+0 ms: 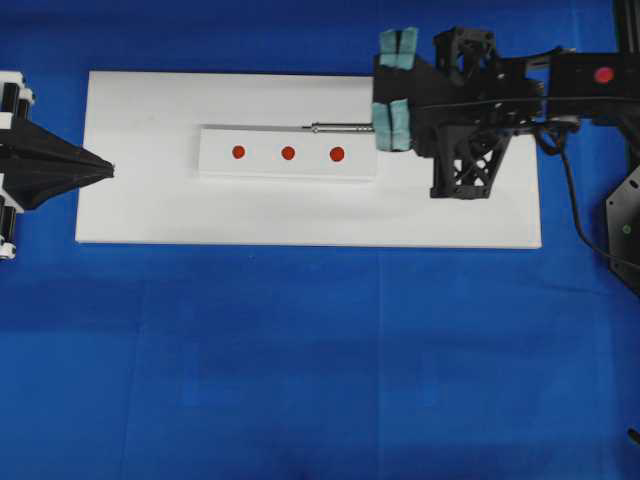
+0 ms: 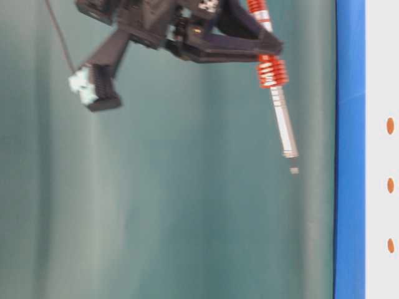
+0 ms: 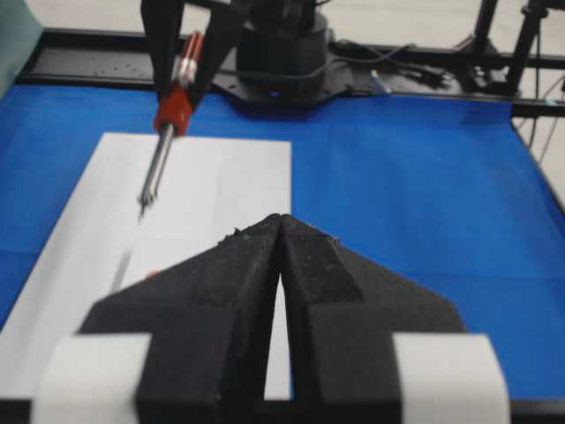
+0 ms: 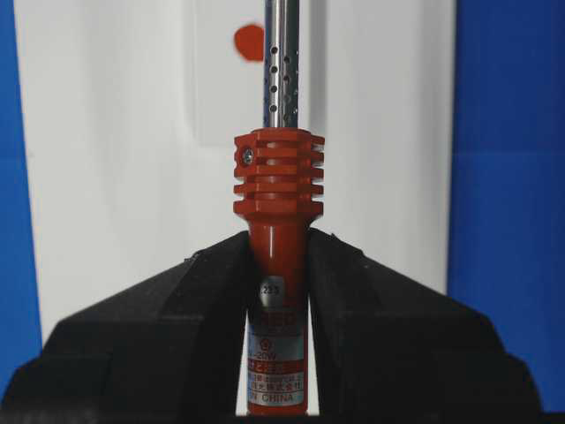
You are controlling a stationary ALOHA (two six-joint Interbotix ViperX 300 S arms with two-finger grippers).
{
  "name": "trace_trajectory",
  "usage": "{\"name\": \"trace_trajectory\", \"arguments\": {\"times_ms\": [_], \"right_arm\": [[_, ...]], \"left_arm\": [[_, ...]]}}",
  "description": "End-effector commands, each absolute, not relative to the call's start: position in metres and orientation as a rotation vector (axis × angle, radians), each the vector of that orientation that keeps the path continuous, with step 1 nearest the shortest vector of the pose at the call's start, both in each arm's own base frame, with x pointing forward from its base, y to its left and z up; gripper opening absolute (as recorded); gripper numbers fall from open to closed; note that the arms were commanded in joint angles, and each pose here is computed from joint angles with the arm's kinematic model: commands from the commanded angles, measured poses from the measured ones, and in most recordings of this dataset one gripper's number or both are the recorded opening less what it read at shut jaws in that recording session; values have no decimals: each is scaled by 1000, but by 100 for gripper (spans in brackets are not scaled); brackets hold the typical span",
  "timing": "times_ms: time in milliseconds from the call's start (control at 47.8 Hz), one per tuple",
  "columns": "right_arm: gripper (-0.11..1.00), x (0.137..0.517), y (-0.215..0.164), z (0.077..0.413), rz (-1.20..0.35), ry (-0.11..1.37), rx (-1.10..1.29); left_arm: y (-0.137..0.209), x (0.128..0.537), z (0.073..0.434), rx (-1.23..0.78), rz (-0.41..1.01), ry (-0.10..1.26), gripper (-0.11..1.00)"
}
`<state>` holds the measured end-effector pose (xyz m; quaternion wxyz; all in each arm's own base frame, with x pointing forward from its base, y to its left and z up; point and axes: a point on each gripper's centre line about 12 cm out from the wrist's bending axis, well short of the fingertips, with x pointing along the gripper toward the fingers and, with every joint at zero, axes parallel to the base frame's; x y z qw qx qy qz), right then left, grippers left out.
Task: Touch the tip of the soldering iron to the mark.
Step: 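Lower the iron tip onto the middle red dot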
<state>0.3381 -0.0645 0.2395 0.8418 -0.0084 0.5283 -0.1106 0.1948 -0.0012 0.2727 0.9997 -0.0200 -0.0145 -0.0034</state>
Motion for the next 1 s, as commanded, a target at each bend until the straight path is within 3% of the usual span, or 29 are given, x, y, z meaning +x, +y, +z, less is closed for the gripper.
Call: {"name": "trace_trajectory", "arguments": {"times_ms": [0,669,983], "right_arm": [[6,341,-65,239,-233,1113,-15],[6,366,-70,177,-213,1170,-12],[6,365,-78,167,-228,1189,1]], "left_arm": [[-2,197,277,-39,-9,-43,0],[-2,197,274,-39,-9,-34,0],[-2,196,274,-37,-9,-34,0]]}}
